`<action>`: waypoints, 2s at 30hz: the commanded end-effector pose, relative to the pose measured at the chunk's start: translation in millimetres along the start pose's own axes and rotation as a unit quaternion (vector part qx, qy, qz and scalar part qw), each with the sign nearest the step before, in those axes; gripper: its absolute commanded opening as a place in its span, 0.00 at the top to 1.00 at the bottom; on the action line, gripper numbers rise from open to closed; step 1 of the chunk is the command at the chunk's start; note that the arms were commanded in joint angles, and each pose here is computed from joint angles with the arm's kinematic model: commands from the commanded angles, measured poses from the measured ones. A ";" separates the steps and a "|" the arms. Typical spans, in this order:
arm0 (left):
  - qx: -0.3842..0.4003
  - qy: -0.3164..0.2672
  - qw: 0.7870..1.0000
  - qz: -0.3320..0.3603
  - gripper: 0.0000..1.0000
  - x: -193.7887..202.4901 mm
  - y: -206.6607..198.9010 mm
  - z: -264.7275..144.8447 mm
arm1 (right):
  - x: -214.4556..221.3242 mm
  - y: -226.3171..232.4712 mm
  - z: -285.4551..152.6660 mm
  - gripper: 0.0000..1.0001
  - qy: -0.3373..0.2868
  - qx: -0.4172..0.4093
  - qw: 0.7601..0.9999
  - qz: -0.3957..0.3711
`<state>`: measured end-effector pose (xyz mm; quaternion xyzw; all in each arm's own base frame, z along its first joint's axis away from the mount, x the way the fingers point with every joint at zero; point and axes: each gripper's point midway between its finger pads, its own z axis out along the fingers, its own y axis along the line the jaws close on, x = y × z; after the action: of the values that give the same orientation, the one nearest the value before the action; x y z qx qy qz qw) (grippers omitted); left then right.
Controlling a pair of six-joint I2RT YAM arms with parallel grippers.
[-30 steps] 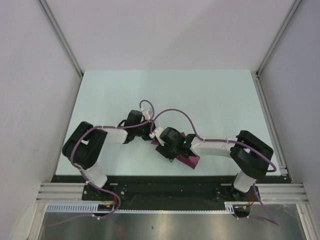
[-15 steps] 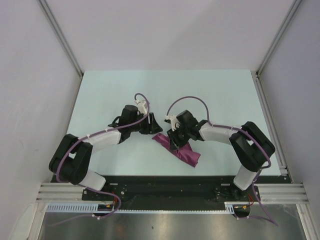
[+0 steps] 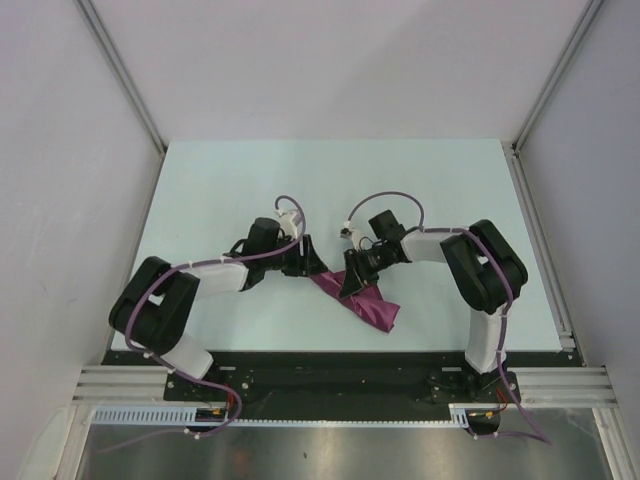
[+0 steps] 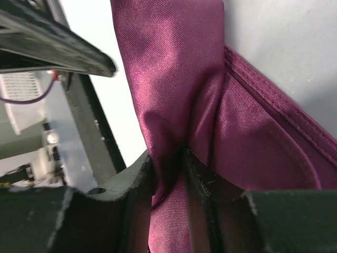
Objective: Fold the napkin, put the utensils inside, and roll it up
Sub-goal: Roll the napkin at the center of the board.
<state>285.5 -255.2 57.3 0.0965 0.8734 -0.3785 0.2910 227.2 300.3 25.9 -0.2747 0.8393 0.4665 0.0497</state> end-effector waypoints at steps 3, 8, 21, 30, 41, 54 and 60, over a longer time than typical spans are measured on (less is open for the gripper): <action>0.043 -0.009 0.999 0.020 0.46 -14.0 -17.7 14.2 | 36.1 -19.0 7.6 0.66 0.053 -0.007 0.996 0.071; 0.062 0.002 0.998 0.013 0.80 -8.1 -23.8 21.7 | 27.9 -20.0 3.4 0.60 0.042 -0.003 0.997 0.071; 0.025 0.046 0.998 -0.040 1.00 -0.4 -8.3 44.1 | -39.0 -1.0 -72.2 0.37 -0.117 0.192 0.974 -0.035; 0.011 0.069 0.996 -0.056 1.00 5.7 -1.4 50.4 | -26.6 24.9 -56.9 0.34 -0.107 0.412 0.866 -0.262; 0.016 0.073 0.996 -0.054 1.00 3.9 -4.2 51.5 | -17.0 7.2 -24.0 0.33 -0.052 0.491 0.800 -0.341; 0.027 0.052 0.998 -0.035 0.60 -20.5 -15.5 49.0 | -4.9 -21.8 -14.0 0.35 -0.011 0.446 0.852 -0.273; -0.004 0.016 1.000 -0.023 0.49 -46.4 -6.8 34.1 | -7.5 -27.6 -15.1 0.42 -0.017 0.390 0.895 -0.216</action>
<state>316.2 -291.9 40.7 0.0761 0.8904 -0.3911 0.2200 256.9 278.5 26.0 -0.4170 0.8532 0.0316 0.3118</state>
